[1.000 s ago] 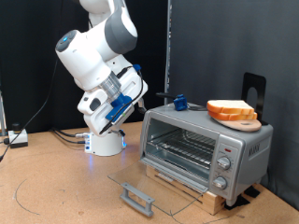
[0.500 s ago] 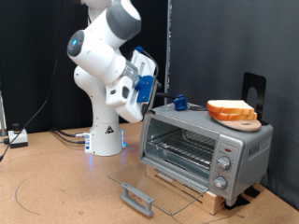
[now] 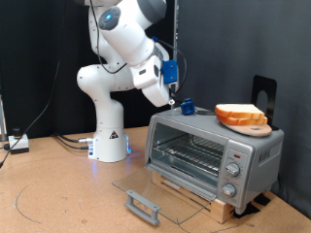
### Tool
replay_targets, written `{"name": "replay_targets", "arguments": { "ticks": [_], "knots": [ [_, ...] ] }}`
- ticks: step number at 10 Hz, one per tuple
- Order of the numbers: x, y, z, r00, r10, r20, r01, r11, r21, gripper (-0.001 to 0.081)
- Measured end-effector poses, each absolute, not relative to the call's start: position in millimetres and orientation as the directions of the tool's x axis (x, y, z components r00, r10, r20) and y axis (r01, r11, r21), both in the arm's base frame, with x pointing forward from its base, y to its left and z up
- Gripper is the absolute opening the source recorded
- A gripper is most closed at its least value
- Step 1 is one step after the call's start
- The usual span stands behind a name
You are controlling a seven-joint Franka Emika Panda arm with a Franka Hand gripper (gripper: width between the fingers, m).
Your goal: Make a piece of toast with the oven
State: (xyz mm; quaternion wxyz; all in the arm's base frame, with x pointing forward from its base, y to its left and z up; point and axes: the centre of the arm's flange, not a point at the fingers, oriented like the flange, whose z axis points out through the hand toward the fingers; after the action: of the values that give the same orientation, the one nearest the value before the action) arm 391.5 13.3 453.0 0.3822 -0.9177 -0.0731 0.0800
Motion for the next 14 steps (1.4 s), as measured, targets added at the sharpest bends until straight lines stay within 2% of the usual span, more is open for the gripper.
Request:
{"name": "replay_targets", "arguments": {
  "ticks": [3,5,8,11,14],
  "knots": [
    [393.1,23.3,457.4,0.973,0.229,-0.006,0.158,-0.690,-0.706,0.0809],
    [378.9,49.0,469.6,0.933,0.355,0.058,0.291,-0.651,-0.701,0.0809],
    [350.4,78.6,485.4,0.861,0.503,0.068,0.408,-0.606,-0.683,0.0809],
    [320.5,101.2,496.1,0.872,0.481,0.087,0.428,-0.666,-0.610,0.0809],
    [319.1,104.5,493.0,0.894,0.443,0.071,0.389,-0.685,-0.616,0.0809]
  ]
}}
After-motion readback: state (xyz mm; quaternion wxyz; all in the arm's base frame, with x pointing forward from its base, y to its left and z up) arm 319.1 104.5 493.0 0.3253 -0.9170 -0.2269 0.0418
